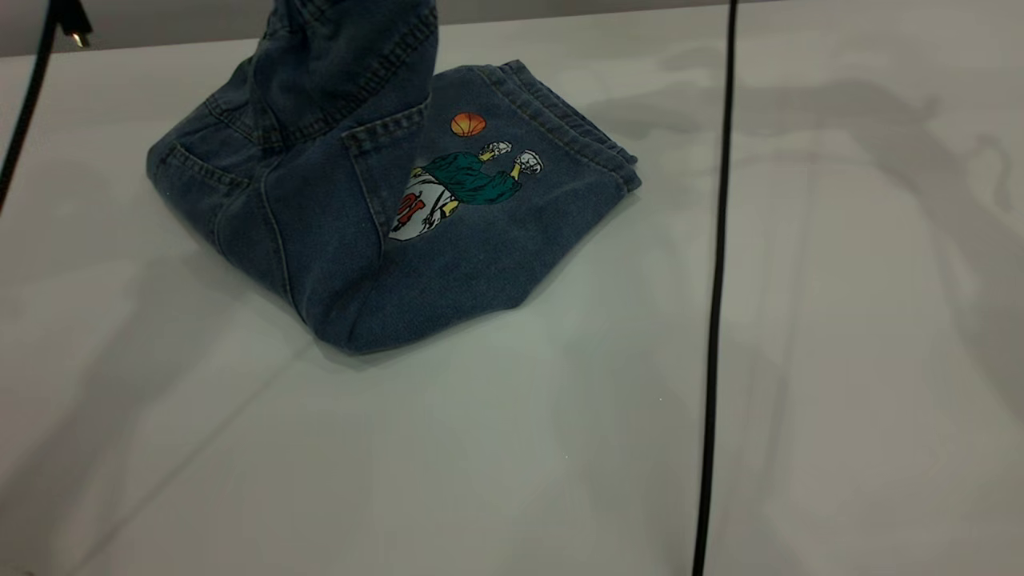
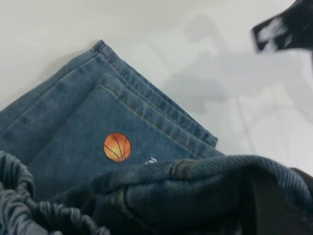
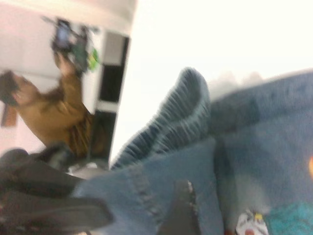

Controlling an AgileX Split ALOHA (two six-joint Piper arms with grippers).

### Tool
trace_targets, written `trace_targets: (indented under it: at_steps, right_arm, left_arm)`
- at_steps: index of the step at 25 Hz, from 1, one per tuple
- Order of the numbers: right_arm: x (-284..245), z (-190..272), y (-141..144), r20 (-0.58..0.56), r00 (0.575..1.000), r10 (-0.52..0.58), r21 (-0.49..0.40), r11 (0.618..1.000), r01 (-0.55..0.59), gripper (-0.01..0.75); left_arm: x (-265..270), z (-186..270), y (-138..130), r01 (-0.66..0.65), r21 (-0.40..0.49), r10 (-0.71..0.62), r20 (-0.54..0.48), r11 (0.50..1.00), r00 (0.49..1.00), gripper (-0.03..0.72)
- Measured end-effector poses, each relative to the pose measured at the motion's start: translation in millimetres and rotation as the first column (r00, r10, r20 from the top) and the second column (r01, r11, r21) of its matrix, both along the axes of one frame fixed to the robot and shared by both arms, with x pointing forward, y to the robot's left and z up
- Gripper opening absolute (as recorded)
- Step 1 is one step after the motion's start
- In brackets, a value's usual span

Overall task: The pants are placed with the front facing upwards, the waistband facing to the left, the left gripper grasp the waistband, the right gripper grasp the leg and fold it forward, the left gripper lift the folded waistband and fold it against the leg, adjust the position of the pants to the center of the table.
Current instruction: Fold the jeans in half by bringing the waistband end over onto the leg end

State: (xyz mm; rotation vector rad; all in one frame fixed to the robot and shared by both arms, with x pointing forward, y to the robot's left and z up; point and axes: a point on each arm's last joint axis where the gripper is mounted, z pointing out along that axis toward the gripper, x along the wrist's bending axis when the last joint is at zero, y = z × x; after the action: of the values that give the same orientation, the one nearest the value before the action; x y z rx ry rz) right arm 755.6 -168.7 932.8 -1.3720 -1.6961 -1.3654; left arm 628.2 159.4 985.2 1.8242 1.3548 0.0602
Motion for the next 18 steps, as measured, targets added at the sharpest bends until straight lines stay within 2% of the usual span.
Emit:
trace_targets:
  at_steps: [10, 14, 18]
  right_arm:
    - [4, 6, -5, 0.015, 1.0, -0.019, 0.023, 1.0, 0.019, 0.547]
    - [4, 8, -6, 0.02, 1.0, -0.022, 0.025, 0.999, 0.022, 0.547]
    - [2, 24, -6, 0.051, 0.998, -0.022, 0.027, 0.999, 0.02, 0.547]
  left_arm:
    - [21, -47, -43, 0.076, 0.009, -0.075, -0.064, 0.997, 0.995, 0.094]
    - [22, -67, -48, 0.113, 0.01, -0.111, -0.114, 0.994, 0.987, 0.094]
    - [20, -66, -50, 0.177, 0.019, -0.175, -0.098, 0.984, 0.98, 0.119]
